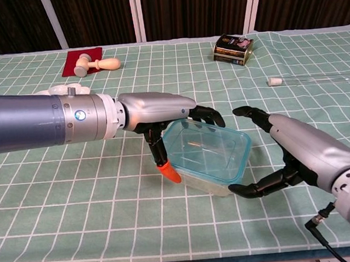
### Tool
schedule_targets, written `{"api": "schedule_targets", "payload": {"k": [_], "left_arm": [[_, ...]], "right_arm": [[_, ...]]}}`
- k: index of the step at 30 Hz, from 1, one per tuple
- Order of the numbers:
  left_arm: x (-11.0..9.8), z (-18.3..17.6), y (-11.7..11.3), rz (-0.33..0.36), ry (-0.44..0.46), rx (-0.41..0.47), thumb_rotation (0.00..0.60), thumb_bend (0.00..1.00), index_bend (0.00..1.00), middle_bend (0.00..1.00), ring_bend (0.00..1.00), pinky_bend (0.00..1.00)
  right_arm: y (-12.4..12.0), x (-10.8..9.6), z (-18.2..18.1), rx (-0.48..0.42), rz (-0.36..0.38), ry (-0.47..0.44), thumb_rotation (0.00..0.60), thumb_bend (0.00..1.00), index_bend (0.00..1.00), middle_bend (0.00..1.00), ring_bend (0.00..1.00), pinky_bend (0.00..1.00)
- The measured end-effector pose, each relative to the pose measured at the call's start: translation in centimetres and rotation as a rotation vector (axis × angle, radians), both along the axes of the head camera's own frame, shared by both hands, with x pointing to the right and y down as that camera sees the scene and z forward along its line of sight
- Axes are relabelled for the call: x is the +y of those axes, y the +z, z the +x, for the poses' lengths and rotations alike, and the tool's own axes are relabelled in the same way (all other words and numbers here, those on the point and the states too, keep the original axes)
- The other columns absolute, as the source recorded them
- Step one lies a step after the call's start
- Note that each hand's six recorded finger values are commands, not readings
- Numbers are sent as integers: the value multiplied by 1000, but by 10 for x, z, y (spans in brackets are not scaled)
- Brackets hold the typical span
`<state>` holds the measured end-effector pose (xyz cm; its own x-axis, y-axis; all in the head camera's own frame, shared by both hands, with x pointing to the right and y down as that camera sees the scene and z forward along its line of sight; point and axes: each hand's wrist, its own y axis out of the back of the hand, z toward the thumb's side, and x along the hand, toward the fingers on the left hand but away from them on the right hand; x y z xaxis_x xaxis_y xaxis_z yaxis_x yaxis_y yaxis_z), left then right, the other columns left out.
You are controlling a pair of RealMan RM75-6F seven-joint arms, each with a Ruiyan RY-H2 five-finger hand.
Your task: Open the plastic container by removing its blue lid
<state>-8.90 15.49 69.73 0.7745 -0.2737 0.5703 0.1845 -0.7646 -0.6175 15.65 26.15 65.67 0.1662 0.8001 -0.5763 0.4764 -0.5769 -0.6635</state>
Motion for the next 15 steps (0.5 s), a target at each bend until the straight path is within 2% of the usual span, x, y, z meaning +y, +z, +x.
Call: {"api": "schedule_targets", "payload": {"k": [15], "left_arm": [[4,0,1,-11,20,-17,600,68,189,181,230,376]], "right_arm": [[1,0,-2,-59,-16,78,600,288,0,0,0,0]]}}
